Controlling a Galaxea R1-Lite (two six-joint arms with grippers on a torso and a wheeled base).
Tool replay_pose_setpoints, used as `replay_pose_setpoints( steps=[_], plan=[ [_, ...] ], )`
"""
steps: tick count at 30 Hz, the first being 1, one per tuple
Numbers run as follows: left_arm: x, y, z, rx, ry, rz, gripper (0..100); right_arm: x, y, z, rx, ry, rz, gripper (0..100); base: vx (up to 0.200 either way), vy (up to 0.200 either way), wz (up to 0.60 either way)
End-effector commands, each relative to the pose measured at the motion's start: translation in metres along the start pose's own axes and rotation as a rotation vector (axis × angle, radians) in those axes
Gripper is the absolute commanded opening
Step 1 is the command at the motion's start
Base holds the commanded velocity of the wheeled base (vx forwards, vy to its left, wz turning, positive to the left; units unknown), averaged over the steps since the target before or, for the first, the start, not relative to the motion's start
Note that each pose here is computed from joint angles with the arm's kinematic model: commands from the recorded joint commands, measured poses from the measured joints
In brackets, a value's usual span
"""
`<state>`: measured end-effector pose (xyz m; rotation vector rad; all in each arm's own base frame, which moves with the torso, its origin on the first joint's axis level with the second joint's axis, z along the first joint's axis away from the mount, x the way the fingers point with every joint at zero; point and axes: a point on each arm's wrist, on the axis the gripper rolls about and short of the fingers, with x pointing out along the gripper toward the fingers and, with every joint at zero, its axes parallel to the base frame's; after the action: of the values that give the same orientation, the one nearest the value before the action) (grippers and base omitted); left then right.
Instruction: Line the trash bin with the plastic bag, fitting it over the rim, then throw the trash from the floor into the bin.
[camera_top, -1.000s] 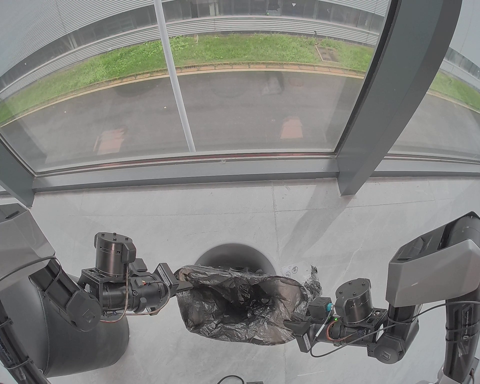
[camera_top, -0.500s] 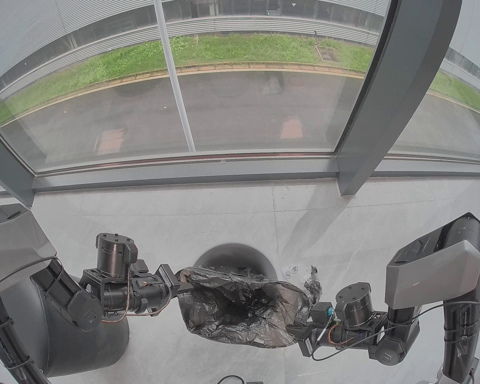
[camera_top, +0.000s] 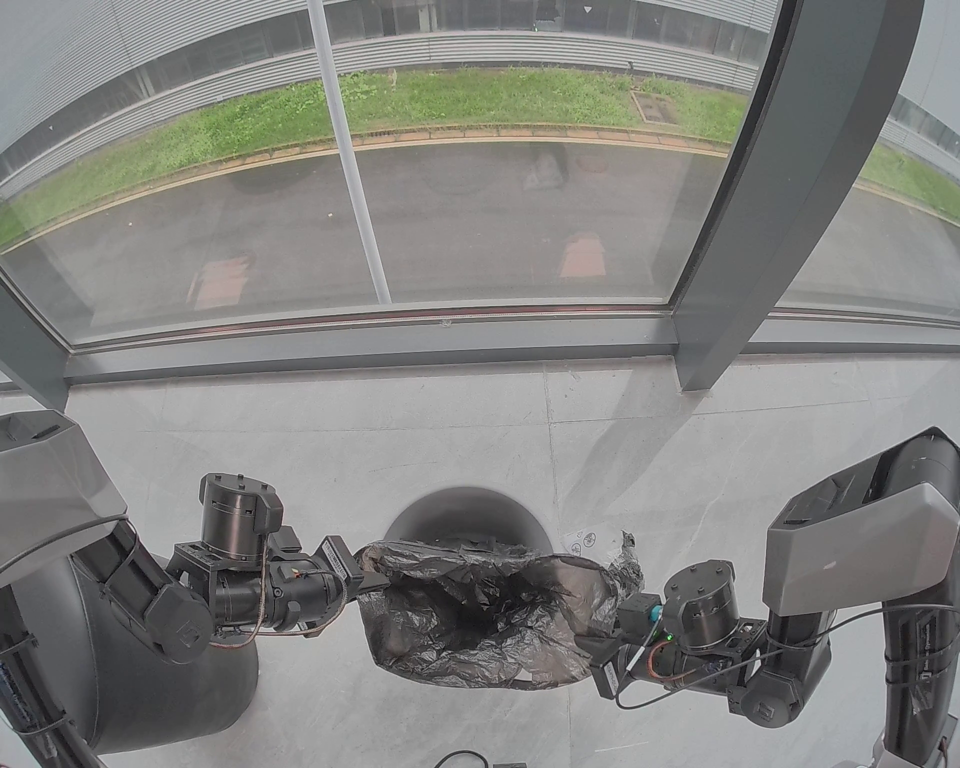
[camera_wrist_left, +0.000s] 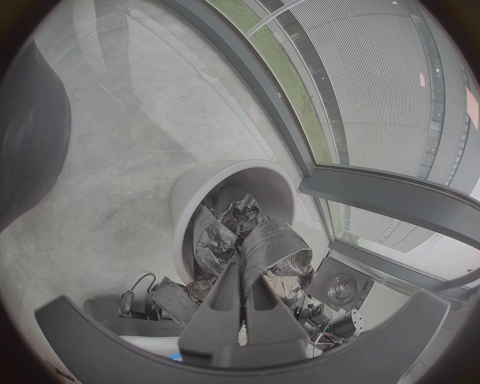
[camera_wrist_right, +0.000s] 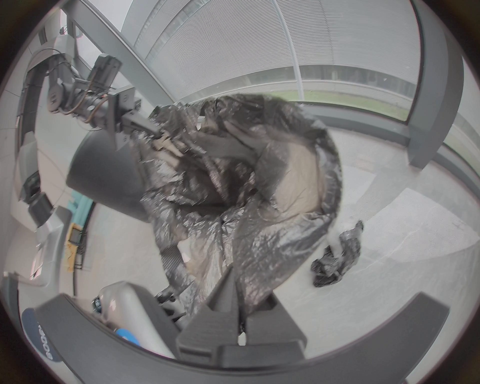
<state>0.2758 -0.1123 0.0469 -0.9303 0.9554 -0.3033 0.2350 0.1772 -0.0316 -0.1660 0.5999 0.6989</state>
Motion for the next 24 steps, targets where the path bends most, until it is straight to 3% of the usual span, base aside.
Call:
replay_pose_setpoints(
  steps=[1,5,24],
  plan=[
    [0.007,0.003,0.002,0.009,0.002,0.007,0,0.017,-0.004,0.011,0.003,-0.059,-0.075,0,0.0,0.0,0.0],
    [0.01,0.002,0.007,0.023,-0.005,0.005,0,0.025,-0.005,0.02,0.002,-0.094,-0.112,0,0.0,0.0,0.0],
    [0.019,-0.004,0.026,0.033,-0.051,-0.027,0,0.036,-0.012,0.033,0.01,-0.139,-0.134,0,0.0,0.0,0.0]
  ],
)
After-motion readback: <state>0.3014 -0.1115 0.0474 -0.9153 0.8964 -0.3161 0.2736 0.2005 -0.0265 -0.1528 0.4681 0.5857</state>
